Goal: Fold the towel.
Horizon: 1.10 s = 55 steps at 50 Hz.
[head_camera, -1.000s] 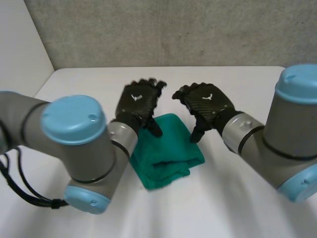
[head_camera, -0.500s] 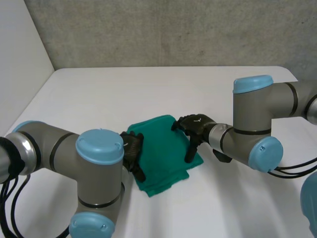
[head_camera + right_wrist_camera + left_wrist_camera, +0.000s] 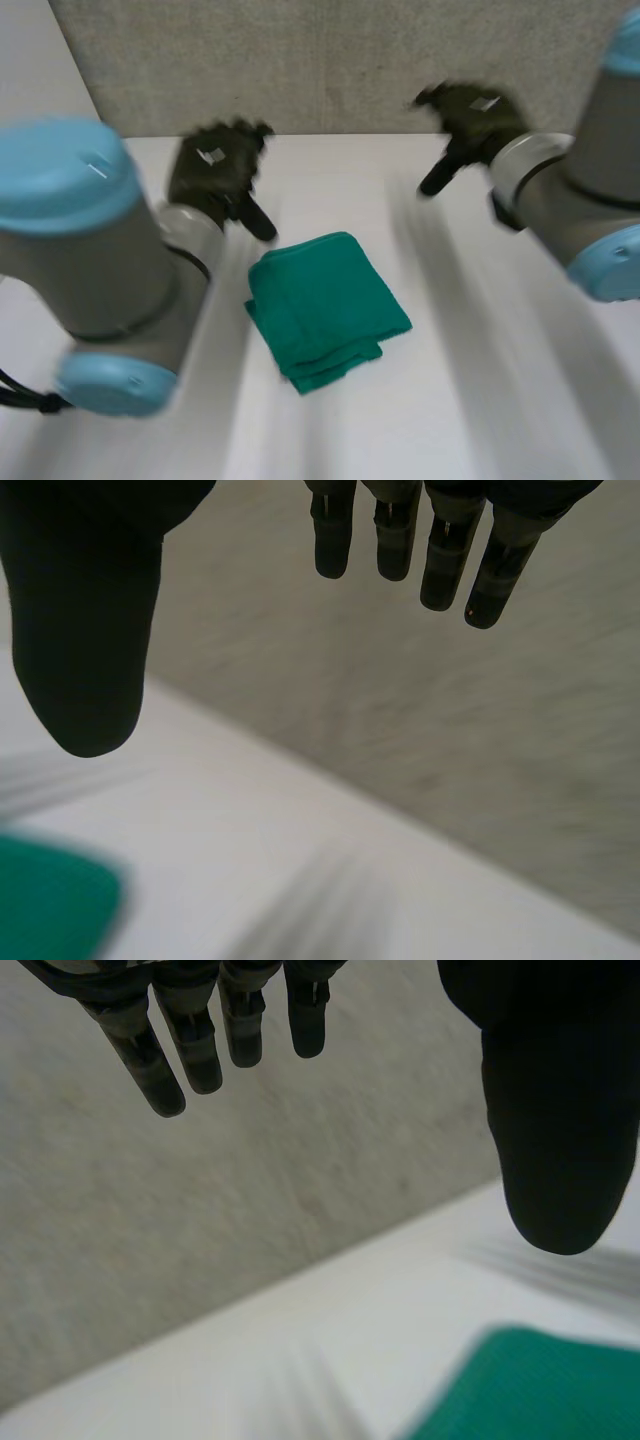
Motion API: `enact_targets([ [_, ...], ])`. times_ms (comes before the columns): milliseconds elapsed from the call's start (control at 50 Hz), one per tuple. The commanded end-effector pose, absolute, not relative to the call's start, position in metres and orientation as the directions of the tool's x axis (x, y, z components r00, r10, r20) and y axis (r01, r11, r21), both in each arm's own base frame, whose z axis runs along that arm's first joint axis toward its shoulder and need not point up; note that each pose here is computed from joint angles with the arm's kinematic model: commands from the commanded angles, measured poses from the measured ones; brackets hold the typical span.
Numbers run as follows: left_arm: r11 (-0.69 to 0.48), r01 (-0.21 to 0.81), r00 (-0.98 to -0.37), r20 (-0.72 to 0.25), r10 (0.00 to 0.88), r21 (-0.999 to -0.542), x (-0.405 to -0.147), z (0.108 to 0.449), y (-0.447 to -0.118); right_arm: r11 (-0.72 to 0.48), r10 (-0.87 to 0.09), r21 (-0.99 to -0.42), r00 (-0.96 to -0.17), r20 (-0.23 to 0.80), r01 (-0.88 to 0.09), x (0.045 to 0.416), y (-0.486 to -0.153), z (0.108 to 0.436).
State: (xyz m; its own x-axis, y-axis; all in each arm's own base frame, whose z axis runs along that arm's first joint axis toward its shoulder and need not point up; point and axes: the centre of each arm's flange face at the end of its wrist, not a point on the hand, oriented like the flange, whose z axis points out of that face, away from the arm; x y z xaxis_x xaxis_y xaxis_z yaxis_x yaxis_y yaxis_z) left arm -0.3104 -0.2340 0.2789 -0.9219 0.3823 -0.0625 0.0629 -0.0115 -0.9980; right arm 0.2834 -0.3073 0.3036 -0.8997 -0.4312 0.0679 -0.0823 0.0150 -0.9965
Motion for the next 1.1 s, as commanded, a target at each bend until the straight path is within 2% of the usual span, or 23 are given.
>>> enact_targets([
  [20,-0.012,-0.007,-0.937,0.003,0.35,-1.0,-0.265,0.331,-0.259,-0.075,-0.218,-0.994,-0.972,0.09,-0.075,0.236,-0.309,0.341],
  [80,0.007,-0.032,-0.937,0.032,0.348,-0.999,-0.251,0.339,-0.263,-0.075,-0.205,-0.991,-0.971,0.123,-0.11,0.231,-0.309,0.341],
  [200,-0.013,-0.048,-0.939,0.041,0.342,-0.999,-0.242,0.348,-0.263,-0.062,-0.211,-0.991,-0.969,0.128,-0.117,0.231,-0.306,0.341],
  [360,-0.003,-0.041,-0.94,0.037,0.34,-0.999,-0.241,0.345,-0.261,-0.048,-0.254,-0.991,-0.958,0.134,-0.126,0.235,-0.303,0.334],
  [600,0.022,-0.028,-0.939,0.033,0.344,-0.999,-0.241,0.337,-0.257,-0.069,-0.26,-0.99,-0.956,0.137,-0.123,0.237,-0.296,0.338],
  [1100,-0.062,-0.057,-0.936,0.031,0.352,-0.996,-0.24,0.346,-0.249,-0.081,-0.263,-0.99,-0.955,0.136,-0.119,0.236,-0.292,0.343],
])
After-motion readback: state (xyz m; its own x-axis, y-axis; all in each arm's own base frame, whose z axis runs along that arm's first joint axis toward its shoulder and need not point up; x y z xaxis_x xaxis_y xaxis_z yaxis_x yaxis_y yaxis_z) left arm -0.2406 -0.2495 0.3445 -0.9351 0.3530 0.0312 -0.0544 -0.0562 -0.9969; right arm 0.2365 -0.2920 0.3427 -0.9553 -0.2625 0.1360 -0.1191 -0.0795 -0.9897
